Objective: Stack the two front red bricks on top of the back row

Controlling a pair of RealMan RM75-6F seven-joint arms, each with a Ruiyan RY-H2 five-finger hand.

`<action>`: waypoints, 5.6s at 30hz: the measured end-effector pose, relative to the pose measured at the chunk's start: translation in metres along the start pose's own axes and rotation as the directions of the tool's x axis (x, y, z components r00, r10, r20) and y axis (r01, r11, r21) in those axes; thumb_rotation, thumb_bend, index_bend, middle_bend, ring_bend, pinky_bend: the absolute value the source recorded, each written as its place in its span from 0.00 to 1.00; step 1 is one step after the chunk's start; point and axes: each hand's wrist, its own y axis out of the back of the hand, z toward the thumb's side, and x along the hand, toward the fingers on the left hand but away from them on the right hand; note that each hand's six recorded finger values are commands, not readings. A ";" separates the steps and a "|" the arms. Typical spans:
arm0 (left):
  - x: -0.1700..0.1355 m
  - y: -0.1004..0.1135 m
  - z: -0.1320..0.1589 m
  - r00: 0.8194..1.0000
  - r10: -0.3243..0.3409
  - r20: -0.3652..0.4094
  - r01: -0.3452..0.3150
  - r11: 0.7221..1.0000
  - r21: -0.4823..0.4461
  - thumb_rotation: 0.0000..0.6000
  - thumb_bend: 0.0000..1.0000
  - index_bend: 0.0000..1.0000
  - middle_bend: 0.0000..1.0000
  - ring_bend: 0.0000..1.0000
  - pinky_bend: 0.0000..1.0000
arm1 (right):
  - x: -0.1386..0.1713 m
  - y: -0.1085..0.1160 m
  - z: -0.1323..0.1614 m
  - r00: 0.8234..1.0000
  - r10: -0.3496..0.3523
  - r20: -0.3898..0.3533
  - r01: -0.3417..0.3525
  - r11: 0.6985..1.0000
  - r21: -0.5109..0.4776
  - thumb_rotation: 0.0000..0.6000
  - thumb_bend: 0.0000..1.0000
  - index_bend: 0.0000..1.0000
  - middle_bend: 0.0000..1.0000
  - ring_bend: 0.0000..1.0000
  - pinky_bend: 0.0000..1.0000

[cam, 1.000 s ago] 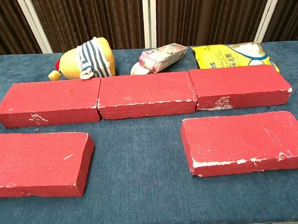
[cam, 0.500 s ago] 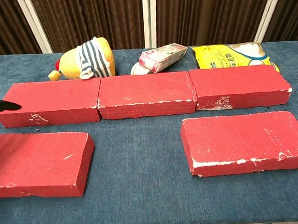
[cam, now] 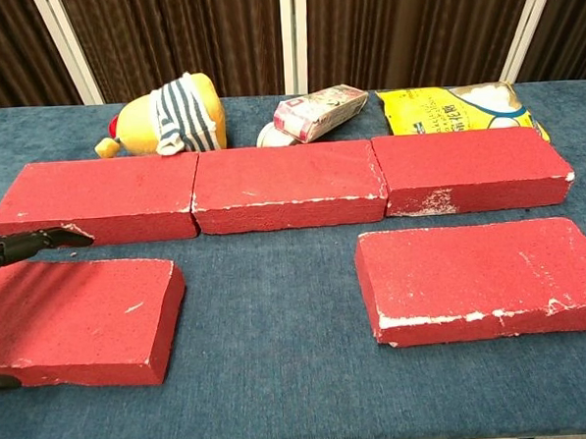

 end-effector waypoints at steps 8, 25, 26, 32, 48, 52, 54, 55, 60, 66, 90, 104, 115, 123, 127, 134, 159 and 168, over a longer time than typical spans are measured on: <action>0.009 0.000 -0.006 0.997 -0.075 -0.009 0.075 0.993 0.096 1.00 0.00 0.00 0.00 0.00 0.00 | 0.000 0.000 -0.002 1.000 0.002 0.005 -0.002 1.000 0.001 1.00 0.24 0.00 0.00 0.00 0.00; 0.022 0.005 -0.002 0.993 -0.118 -0.019 0.119 0.988 0.102 1.00 0.00 0.00 0.00 0.00 0.00 | 0.000 -0.007 -0.002 1.000 0.018 0.005 -0.018 1.000 0.000 1.00 0.24 0.00 0.00 0.00 0.00; 0.023 0.005 -0.002 0.993 -0.117 -0.019 0.118 0.988 0.100 1.00 0.00 0.00 0.00 0.00 0.00 | 0.000 -0.007 -0.003 1.000 0.018 0.006 -0.018 1.000 0.000 1.00 0.24 0.00 0.00 0.00 0.00; 0.025 0.005 -0.003 0.993 -0.114 -0.018 0.115 0.988 0.099 1.00 0.00 0.00 0.00 0.00 0.00 | 0.000 -0.008 -0.005 1.000 0.020 0.012 -0.020 1.000 -0.003 1.00 0.24 0.00 0.00 0.00 0.00; 0.024 0.000 -0.005 0.993 -0.119 -0.025 0.121 0.987 0.109 1.00 0.00 0.00 0.07 0.14 0.00 | -0.001 -0.009 -0.008 1.000 0.021 0.020 -0.021 1.000 -0.007 1.00 0.24 0.00 0.00 0.00 0.00; 0.024 0.000 -0.006 0.992 -0.124 -0.030 0.126 0.986 0.109 1.00 0.00 0.00 0.09 0.15 0.00 | -0.001 -0.010 -0.009 1.000 0.022 0.022 -0.022 1.000 -0.009 1.00 0.24 0.00 0.00 0.00 0.00; 0.024 0.001 -0.005 0.992 -0.122 -0.030 0.125 0.986 0.108 1.00 0.00 0.00 0.09 0.15 0.00 | -0.001 -0.010 -0.009 0.999 0.023 0.023 -0.023 1.000 -0.009 1.00 0.24 0.00 0.00 0.00 0.00; 0.024 0.001 -0.005 0.992 -0.121 -0.030 0.124 0.986 0.108 1.00 0.00 0.00 0.09 0.15 0.00 | -0.001 -0.010 -0.009 0.999 0.024 0.023 -0.023 1.000 -0.009 1.00 0.24 0.00 0.00 0.00 0.00; 0.022 0.006 -0.002 0.994 -0.107 -0.021 0.108 0.989 0.105 1.00 0.00 0.00 0.09 0.15 0.00 | -0.001 -0.010 -0.010 0.999 0.021 0.024 -0.021 1.000 -0.009 1.00 0.24 0.00 0.00 0.00 0.00; 0.015 0.024 0.008 0.998 -0.062 0.007 0.061 0.993 0.103 1.00 0.00 0.00 0.09 0.15 0.00 | -0.001 -0.008 -0.010 1.000 0.016 0.024 -0.015 1.000 -0.009 1.00 0.24 0.00 0.00 0.00 0.00; 0.115 0.121 0.019 0.998 -0.018 0.061 0.006 0.982 0.191 1.00 0.00 0.00 0.11 0.16 0.00 | -0.003 -0.007 -0.015 0.998 0.027 0.050 -0.027 1.000 0.003 1.00 0.24 0.00 0.00 0.00 0.00; 0.165 0.125 0.013 0.997 -0.075 0.033 0.071 0.993 0.089 1.00 0.00 0.00 0.13 0.20 0.00 | -0.005 -0.002 -0.014 0.999 0.011 0.054 -0.011 1.000 0.005 1.00 0.24 0.00 0.00 0.00 0.00; 0.171 0.121 0.010 0.996 -0.085 0.018 0.083 0.994 0.074 1.00 0.00 0.00 0.13 0.20 0.00 | -0.005 -0.006 -0.014 0.998 0.024 0.053 -0.024 1.000 0.003 1.00 0.24 0.00 0.00 0.00 0.00; 0.175 0.123 0.010 0.996 -0.086 0.006 0.086 0.995 0.047 1.00 0.00 0.00 0.13 0.20 0.00 | -0.005 -0.007 -0.016 0.998 0.026 0.058 -0.026 1.000 0.002 1.00 0.24 0.00 0.00 0.00 0.00; 0.177 0.121 0.009 0.996 -0.094 -0.002 0.094 0.995 0.038 1.00 0.00 0.00 0.13 0.20 0.00 | -0.005 -0.010 -0.017 0.998 0.033 0.059 -0.034 0.999 0.002 1.00 0.24 0.00 0.00 0.00 0.00; 0.181 0.122 0.009 0.997 -0.079 -0.009 0.079 0.996 0.027 1.00 0.00 0.00 0.13 0.20 0.00 | -0.005 -0.009 -0.018 0.998 0.030 0.062 -0.030 1.000 0.002 1.00 0.24 0.00 0.00 0.00 0.00; 0.182 0.122 0.014 0.997 -0.081 -0.001 0.081 0.997 0.006 1.00 0.00 0.00 0.13 0.20 0.00 | -0.005 -0.010 -0.019 0.997 0.033 0.063 -0.033 0.999 0.001 1.00 0.24 0.00 0.00 0.00 0.00; 0.182 0.120 0.017 0.996 -0.088 0.004 0.088 0.996 0.008 1.00 0.00 0.00 0.13 0.20 0.00 | -0.004 -0.011 -0.020 0.997 0.033 0.064 -0.033 0.999 0.002 1.00 0.24 0.00 0.00 0.00 0.00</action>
